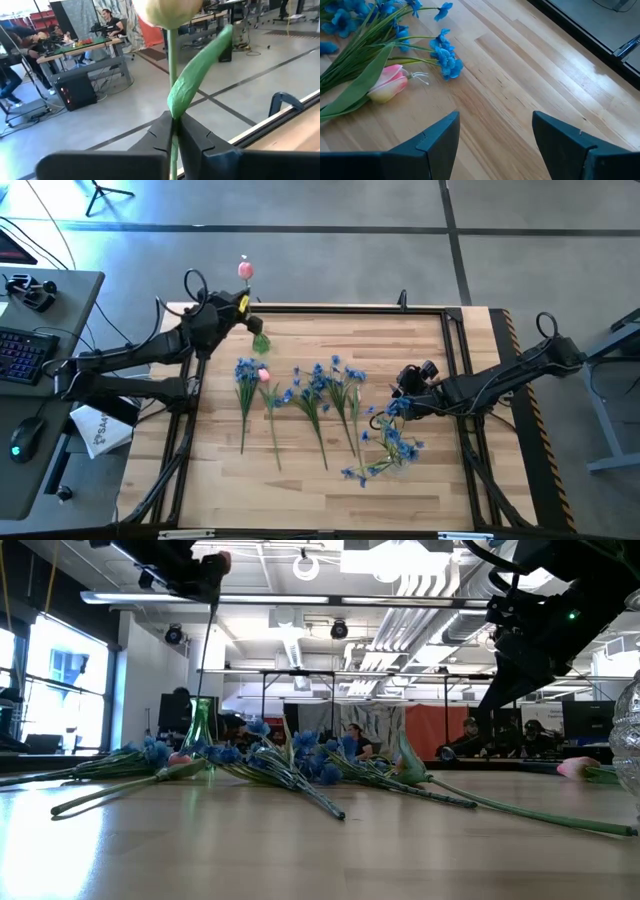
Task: Sort flowers into vase by color
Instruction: Put the left pink tulip into the green vase, then put the left blue flowers into the transparent vase
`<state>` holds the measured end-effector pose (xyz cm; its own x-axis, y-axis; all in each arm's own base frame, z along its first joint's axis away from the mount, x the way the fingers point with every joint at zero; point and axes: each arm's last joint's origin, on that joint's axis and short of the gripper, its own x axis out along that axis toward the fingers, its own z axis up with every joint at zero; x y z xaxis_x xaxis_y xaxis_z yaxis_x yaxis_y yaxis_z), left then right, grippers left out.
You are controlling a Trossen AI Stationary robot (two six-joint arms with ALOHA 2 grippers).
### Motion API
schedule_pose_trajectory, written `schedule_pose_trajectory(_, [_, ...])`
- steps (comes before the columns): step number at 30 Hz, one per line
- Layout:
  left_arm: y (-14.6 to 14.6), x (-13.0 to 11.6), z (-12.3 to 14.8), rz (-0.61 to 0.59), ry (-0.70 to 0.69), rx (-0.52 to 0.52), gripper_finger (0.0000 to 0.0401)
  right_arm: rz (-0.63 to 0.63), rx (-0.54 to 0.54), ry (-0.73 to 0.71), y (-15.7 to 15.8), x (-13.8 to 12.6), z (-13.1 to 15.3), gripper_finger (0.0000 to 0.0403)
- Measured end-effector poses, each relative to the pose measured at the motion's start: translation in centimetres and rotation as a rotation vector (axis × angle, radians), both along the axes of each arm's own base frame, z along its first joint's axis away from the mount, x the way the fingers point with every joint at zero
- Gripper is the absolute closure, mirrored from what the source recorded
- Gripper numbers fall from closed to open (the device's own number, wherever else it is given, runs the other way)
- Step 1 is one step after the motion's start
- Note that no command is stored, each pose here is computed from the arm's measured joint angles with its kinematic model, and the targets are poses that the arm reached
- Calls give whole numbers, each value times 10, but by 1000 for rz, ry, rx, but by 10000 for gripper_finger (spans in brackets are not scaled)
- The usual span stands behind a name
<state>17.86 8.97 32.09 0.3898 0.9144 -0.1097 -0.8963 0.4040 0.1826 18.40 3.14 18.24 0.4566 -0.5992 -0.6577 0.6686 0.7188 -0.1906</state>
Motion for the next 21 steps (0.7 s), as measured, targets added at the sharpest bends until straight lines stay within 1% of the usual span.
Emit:
schedule_pose_trajectory(3, [1,-3,2,-6,36,-50,349,2,5,2,0,0,0,158])
schedule_pose_trajectory(7, [1,-11,14,-3,80,-156,296,4,8,3,0,0,0,158])
schedule_pose_trajectory(11, [-3,-20,27,-35,91,-264,259,4,8,3,0,0,0,158])
schedule_pose_trajectory(14, [-8,-28,39,-57,104,-340,246,4,8,3,0,0,0,158])
schedule_pose_trajectory(16, [-12,-33,46,-94,104,-401,245,4,8,3,0,0,0,158])
schedule_pose_trajectory(19, [-19,-38,53,-186,53,-551,245,4,8,3,0,0,0,158])
schedule_pose_trajectory(21, [-26,-37,52,-255,46,-624,248,1,1,1,0,0,0,158])
